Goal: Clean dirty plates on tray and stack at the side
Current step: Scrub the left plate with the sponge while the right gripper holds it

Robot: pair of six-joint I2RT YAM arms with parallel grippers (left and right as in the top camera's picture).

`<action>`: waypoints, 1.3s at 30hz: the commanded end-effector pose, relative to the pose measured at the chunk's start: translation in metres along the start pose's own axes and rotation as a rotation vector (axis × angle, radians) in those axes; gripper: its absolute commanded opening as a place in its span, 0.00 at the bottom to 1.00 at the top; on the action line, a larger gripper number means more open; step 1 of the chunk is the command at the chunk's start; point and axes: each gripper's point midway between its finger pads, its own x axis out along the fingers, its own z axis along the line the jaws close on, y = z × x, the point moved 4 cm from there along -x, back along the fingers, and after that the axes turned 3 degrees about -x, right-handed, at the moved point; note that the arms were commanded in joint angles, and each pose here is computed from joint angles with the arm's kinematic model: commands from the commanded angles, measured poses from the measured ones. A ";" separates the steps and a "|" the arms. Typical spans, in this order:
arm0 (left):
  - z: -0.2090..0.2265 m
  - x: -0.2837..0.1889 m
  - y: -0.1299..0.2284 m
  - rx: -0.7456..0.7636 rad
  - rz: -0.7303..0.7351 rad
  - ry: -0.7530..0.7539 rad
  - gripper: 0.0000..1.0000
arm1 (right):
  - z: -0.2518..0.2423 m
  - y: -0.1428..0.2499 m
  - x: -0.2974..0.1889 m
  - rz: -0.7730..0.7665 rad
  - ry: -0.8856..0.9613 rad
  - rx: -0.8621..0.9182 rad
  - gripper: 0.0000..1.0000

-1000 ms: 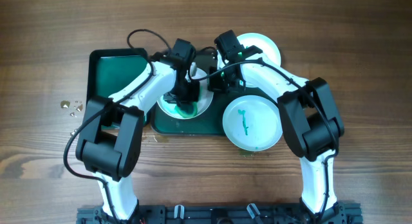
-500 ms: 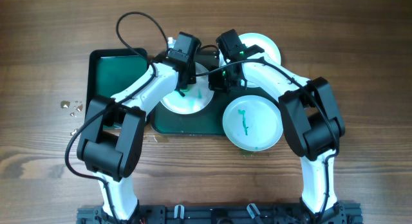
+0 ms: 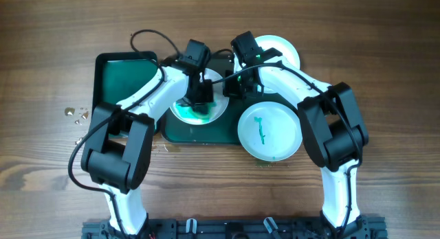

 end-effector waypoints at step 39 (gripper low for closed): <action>0.036 -0.013 0.002 -0.146 0.116 -0.177 0.04 | -0.015 0.008 0.015 0.041 0.044 0.026 0.04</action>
